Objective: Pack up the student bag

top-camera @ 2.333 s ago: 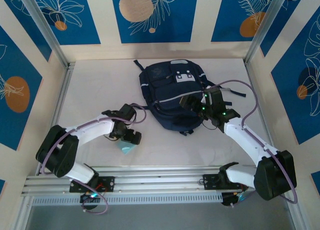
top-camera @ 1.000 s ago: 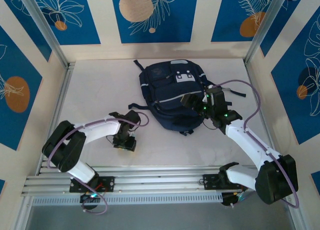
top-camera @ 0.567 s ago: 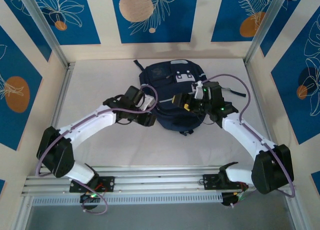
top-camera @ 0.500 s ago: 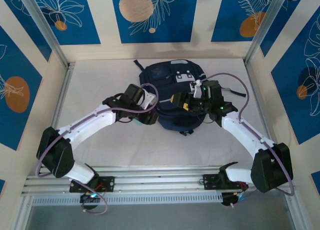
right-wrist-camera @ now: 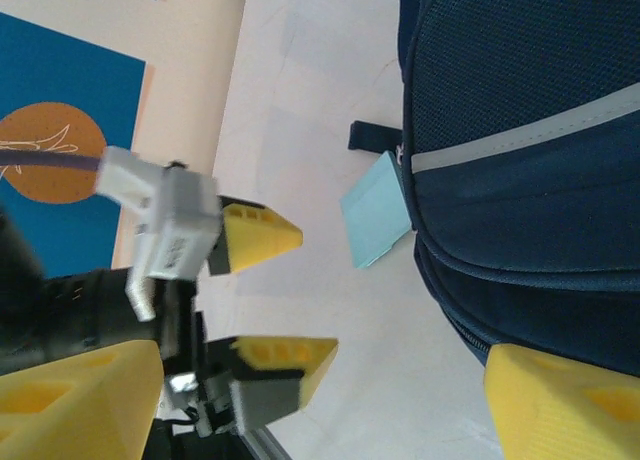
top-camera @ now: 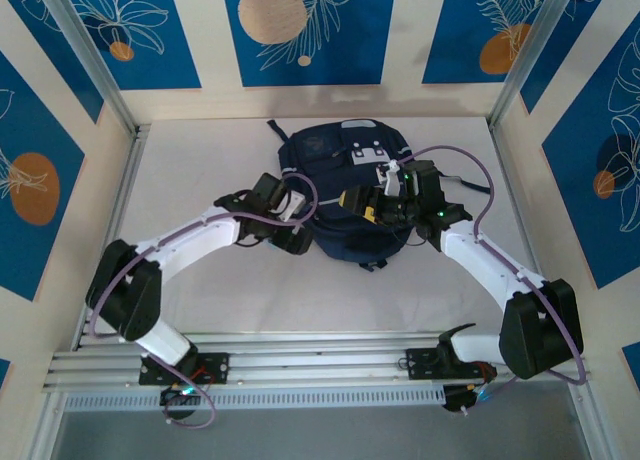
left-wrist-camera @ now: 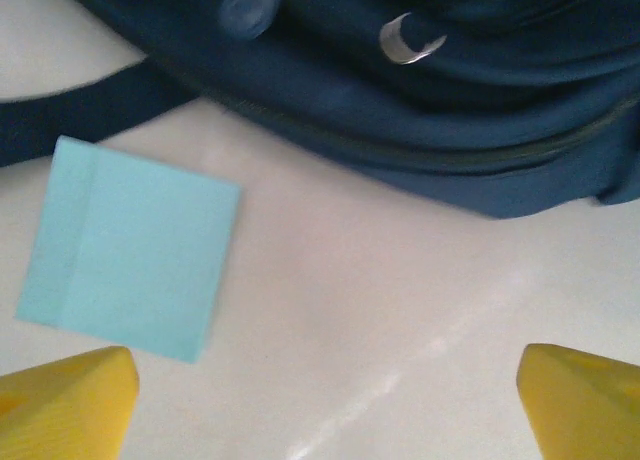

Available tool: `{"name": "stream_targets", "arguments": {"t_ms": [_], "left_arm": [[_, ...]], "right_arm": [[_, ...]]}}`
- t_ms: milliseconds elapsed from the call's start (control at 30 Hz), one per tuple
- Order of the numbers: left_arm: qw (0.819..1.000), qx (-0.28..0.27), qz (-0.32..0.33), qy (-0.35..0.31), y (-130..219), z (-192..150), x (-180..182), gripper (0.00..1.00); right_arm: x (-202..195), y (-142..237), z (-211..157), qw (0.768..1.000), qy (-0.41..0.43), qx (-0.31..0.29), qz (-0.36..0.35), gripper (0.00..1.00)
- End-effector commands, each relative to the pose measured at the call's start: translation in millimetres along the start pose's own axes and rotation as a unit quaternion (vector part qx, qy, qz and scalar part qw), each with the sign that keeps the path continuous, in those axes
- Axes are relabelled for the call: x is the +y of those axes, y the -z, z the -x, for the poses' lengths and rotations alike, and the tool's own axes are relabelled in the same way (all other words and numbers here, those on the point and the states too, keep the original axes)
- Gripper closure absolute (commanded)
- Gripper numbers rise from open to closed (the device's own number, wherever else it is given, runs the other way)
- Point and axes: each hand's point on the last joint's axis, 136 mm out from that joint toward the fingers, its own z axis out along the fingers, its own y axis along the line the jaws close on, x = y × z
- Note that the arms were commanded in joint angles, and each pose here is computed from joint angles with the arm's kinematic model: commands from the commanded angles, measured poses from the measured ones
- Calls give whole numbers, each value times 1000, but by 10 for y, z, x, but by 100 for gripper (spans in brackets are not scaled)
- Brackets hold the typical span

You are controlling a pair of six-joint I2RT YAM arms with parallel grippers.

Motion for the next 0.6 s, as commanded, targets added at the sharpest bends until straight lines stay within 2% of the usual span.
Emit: {"name": "stream_targets", "arguments": {"t_ms": [0, 167, 300, 567], "left_arm": [[1000, 15, 1, 27, -213, -50, 257, 0], [998, 51, -27, 5, -560, -114, 371, 0], [997, 73, -11, -14, -729, -84, 495, 0], [997, 81, -4, 10, -621, 1, 552, 0]], "right_arm": [[-68, -26, -72, 1000, 7, 8, -13, 14], [-86, -31, -58, 1000, 5, 4, -20, 10], [-74, -23, -46, 1000, 4, 2, -21, 9], [-100, 0, -34, 999, 4, -5, -32, 9]]}}
